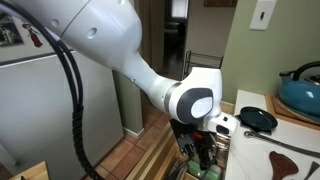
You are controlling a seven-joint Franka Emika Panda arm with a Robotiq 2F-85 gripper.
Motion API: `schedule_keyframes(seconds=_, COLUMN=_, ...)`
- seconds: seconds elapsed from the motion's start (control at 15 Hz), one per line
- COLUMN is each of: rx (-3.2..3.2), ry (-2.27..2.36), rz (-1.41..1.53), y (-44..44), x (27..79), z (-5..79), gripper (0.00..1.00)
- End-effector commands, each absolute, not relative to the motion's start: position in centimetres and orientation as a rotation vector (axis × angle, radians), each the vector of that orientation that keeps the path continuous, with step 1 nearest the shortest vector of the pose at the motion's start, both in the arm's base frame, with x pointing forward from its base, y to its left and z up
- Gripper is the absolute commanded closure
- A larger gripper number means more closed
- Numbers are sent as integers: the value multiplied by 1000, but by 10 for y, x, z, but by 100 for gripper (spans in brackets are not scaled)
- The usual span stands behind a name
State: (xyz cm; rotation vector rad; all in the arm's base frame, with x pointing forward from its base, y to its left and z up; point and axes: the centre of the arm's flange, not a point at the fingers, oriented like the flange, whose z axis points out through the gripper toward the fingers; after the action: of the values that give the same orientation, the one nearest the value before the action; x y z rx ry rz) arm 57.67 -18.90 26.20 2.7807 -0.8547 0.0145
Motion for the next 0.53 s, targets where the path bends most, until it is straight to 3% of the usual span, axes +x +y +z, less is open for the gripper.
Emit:
schedule_keyframes(seconds=0.0, rx=2771, ry=-858, rz=19, y=-202, x=576, z=246, gripper=100)
schedule_keyframes(seconds=0.33, rx=2797, ry=-832, rz=109, y=-197, x=575, z=253, gripper=100)
schedule_keyframes(seconds=0.47, rx=2812, ry=-784, rz=174, y=-185, x=573, z=270, gripper=72)
